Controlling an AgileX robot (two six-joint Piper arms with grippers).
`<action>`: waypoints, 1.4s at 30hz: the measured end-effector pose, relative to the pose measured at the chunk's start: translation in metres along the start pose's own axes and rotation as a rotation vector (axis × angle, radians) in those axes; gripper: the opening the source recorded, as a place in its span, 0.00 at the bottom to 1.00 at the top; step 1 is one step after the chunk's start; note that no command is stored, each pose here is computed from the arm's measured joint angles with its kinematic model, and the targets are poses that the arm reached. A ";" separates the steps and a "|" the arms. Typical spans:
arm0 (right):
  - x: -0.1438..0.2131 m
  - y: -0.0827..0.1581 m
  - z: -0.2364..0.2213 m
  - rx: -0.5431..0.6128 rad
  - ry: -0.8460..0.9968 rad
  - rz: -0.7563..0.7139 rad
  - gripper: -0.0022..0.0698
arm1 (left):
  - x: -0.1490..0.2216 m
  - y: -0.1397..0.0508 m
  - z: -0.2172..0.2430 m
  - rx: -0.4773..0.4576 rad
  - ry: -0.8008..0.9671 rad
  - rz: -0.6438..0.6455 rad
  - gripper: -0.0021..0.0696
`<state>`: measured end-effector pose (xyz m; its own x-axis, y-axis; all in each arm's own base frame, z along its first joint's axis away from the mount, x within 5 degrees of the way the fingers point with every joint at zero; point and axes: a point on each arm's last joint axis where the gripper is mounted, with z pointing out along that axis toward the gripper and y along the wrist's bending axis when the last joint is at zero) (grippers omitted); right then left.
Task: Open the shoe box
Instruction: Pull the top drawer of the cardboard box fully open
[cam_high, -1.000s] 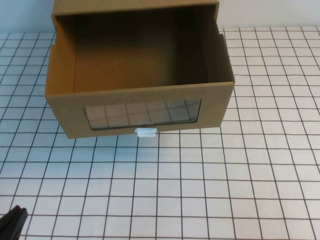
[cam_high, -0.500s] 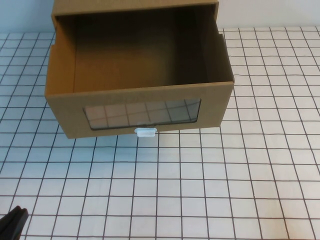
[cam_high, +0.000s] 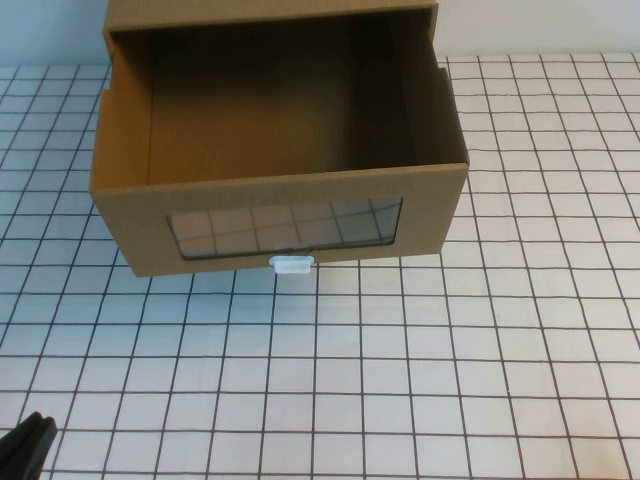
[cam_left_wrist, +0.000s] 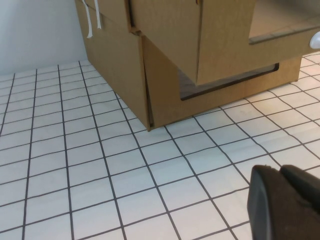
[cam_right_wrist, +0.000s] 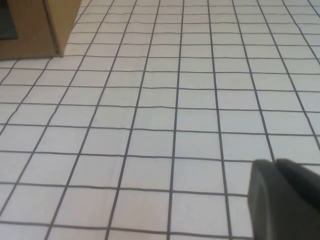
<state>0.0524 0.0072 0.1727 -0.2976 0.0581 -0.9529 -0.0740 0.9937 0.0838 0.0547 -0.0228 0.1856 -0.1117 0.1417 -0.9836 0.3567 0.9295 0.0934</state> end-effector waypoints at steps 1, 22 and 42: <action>0.000 0.000 0.000 0.000 0.002 0.000 0.01 | 0.000 0.000 0.000 0.000 0.000 0.000 0.03; 0.000 0.000 0.000 0.001 0.004 0.000 0.01 | 0.000 0.000 0.000 0.000 0.000 0.000 0.03; 0.001 0.000 0.000 0.001 0.006 0.000 0.01 | 0.016 0.011 -0.005 -0.190 0.159 -0.044 0.03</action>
<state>0.0522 0.0072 0.1722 -0.3036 0.0580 -0.9510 -0.0729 0.9938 0.0839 0.0522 -0.0089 0.1717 -0.2729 0.1372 -0.9522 0.1691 0.9812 0.0930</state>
